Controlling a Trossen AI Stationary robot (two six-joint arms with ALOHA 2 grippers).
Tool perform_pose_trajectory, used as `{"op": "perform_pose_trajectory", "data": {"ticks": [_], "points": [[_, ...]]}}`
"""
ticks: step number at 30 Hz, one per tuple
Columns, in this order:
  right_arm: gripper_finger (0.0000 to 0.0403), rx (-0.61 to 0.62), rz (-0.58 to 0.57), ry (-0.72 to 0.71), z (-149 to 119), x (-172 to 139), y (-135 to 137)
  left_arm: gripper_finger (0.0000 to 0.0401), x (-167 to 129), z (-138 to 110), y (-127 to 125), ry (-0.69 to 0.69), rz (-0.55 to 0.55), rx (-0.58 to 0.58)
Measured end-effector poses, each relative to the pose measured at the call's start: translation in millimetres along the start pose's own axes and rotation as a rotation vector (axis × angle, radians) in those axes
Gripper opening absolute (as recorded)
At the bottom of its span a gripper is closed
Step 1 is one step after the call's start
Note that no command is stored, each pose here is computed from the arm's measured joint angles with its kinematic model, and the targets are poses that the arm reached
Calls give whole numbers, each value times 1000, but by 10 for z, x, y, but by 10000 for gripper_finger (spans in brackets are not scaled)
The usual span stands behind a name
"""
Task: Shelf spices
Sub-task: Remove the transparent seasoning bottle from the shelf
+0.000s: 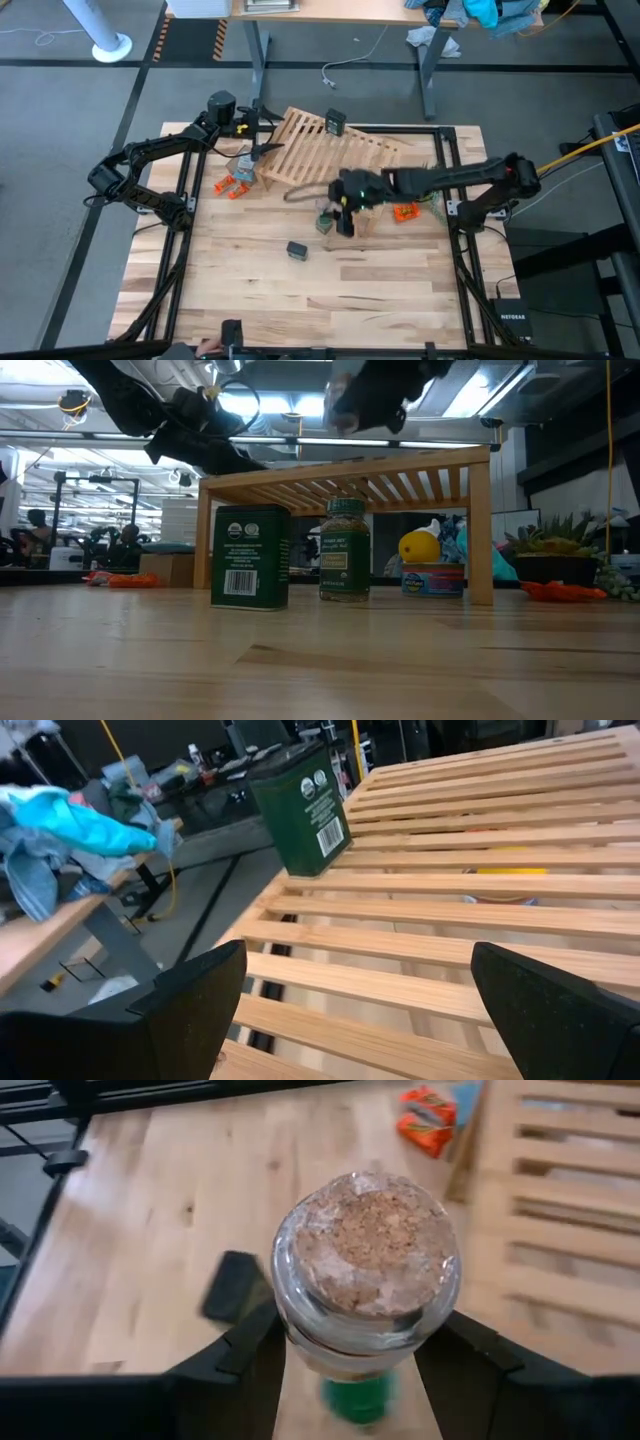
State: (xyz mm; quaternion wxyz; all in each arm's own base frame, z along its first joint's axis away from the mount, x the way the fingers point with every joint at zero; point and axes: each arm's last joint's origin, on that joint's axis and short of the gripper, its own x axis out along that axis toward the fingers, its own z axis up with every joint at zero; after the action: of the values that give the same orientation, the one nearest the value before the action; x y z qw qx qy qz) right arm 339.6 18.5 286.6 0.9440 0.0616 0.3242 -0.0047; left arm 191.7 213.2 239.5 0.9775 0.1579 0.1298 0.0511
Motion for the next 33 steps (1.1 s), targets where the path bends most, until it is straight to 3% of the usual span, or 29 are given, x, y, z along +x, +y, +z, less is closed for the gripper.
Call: {"op": "perform_pose_trajectory", "data": {"ticks": [11, 15, 20, 33], "points": [[193, 54, -29, 64, -362, 139, 922, 379, 10, -16, -32, 21, -20, -151], [193, 55, -66, 124, -551, 245, 1104, 379, -3, 24, -104, 39, -55, -129], [193, 90, -140, 183, -691, 348, 1122, 379, -91, 76, -212, 87, -105, -98], [193, 172, -161, 230, -877, 655, 1152, 379, -373, 195, -416, 174, -173, -89]]}}
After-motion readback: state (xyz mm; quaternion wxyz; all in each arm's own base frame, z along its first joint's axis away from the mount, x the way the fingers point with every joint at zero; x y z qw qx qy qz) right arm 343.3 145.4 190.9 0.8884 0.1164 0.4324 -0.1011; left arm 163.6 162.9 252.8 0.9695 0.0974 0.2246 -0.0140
